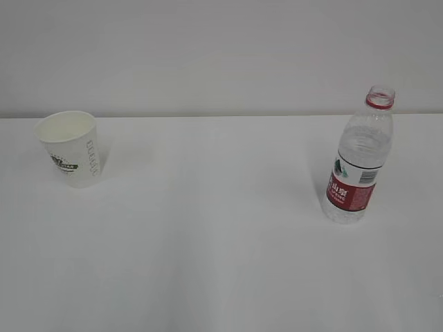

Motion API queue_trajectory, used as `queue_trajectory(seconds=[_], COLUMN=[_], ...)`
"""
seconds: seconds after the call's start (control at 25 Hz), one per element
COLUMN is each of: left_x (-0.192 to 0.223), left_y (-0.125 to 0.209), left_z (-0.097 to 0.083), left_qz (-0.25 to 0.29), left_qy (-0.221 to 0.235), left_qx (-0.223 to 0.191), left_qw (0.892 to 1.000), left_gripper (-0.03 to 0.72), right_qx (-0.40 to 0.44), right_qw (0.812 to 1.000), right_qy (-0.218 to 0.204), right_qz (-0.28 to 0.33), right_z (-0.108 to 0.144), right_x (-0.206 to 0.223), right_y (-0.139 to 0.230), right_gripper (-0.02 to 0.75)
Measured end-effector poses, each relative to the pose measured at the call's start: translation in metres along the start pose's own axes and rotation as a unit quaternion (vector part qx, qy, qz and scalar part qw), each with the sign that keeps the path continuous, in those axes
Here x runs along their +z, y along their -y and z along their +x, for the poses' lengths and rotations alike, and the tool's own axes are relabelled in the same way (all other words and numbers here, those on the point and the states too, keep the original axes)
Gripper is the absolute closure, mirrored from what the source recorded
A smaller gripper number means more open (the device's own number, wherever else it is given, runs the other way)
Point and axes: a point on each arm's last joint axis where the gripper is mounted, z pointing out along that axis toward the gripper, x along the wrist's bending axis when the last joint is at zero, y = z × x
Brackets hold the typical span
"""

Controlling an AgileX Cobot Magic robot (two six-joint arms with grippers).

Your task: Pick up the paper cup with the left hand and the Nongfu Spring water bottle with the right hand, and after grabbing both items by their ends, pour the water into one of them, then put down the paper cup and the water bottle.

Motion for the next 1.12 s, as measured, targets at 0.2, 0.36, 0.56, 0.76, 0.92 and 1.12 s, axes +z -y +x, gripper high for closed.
queue_trajectory(seconds=[0.2, 0.36, 0.56, 0.76, 0.92, 1.12], left_x=[0.0, 0.0, 0.0, 0.0, 0.0, 0.0], left_y=[0.0, 0.0, 0.0, 0.0, 0.0, 0.0], left_z=[0.0, 0.0, 0.0, 0.0, 0.0, 0.0], left_qz=[0.0, 0.0, 0.0, 0.0, 0.0, 0.0], left_qy=[0.0, 0.0, 0.0, 0.0, 0.0, 0.0], left_qx=[0.0, 0.0, 0.0, 0.0, 0.0, 0.0], left_qw=[1.0, 1.0, 1.0, 1.0, 1.0, 1.0], left_gripper=[0.103, 0.111, 0.132, 0.138, 0.141, 0.151], right_qx=[0.0, 0.0, 0.0, 0.0, 0.0, 0.0], right_qw=[1.0, 1.0, 1.0, 1.0, 1.0, 1.0], right_qy=[0.0, 0.0, 0.0, 0.0, 0.0, 0.0], right_qz=[0.0, 0.0, 0.0, 0.0, 0.0, 0.0], right_z=[0.0, 0.0, 0.0, 0.0, 0.0, 0.0], right_x=[0.0, 0.0, 0.0, 0.0, 0.0, 0.0], right_y=[0.0, 0.0, 0.0, 0.0, 0.0, 0.0], right_gripper=[0.168, 0.168, 0.169, 0.169, 0.169, 0.168])
